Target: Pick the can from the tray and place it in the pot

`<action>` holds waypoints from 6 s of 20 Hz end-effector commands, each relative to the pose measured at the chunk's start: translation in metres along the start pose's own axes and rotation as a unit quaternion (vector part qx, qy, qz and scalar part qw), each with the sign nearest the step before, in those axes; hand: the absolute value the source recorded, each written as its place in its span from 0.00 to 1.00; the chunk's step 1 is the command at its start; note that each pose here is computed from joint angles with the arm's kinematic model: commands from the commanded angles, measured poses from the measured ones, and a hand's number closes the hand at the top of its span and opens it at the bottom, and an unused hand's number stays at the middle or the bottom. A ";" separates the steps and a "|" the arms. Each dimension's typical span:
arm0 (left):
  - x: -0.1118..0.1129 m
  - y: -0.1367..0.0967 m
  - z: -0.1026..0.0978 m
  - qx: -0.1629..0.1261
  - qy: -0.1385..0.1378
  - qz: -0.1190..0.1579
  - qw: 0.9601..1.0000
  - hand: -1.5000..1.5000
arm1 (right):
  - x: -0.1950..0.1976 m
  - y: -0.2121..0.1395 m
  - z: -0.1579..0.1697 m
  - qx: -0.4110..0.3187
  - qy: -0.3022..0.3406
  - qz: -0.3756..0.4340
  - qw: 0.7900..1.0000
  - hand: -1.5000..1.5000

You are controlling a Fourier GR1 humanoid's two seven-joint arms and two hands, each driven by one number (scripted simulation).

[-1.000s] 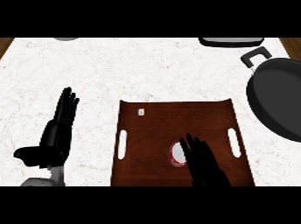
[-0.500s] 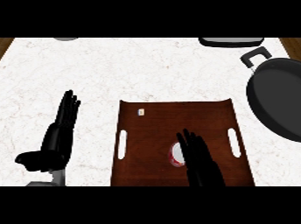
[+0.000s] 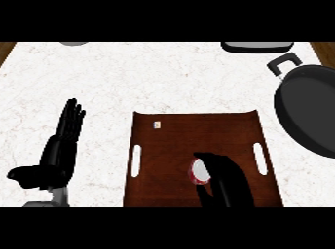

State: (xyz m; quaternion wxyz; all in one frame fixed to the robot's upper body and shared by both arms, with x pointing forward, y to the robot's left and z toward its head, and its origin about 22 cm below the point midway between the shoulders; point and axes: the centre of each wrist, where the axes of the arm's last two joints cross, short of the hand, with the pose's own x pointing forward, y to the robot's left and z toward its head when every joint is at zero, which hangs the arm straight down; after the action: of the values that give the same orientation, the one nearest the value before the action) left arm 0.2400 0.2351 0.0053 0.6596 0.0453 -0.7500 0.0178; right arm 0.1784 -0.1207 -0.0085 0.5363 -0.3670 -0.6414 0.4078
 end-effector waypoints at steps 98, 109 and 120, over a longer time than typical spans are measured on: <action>-0.010 -0.013 0.008 0.003 0.001 -0.006 1.000 0.50 | -0.231 -0.137 -0.128 -0.631 0.571 -0.098 0.516 0.00; -0.006 -0.012 0.016 0.005 0.002 -0.006 1.000 0.50 | -0.219 -0.116 -0.040 -0.655 0.538 -0.079 0.525 0.00; 0.003 -0.010 -0.008 0.017 -0.003 -0.006 1.000 0.50 | -0.211 -0.134 0.030 -0.706 0.529 -0.044 0.469 0.00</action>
State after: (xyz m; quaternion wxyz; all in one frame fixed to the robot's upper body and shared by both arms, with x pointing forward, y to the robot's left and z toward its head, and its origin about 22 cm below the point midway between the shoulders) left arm 0.2434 0.2255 0.0024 0.6581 0.0537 -0.7508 0.0208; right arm 0.1955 -0.3661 0.0226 0.3979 -0.7390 -0.3191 -0.4401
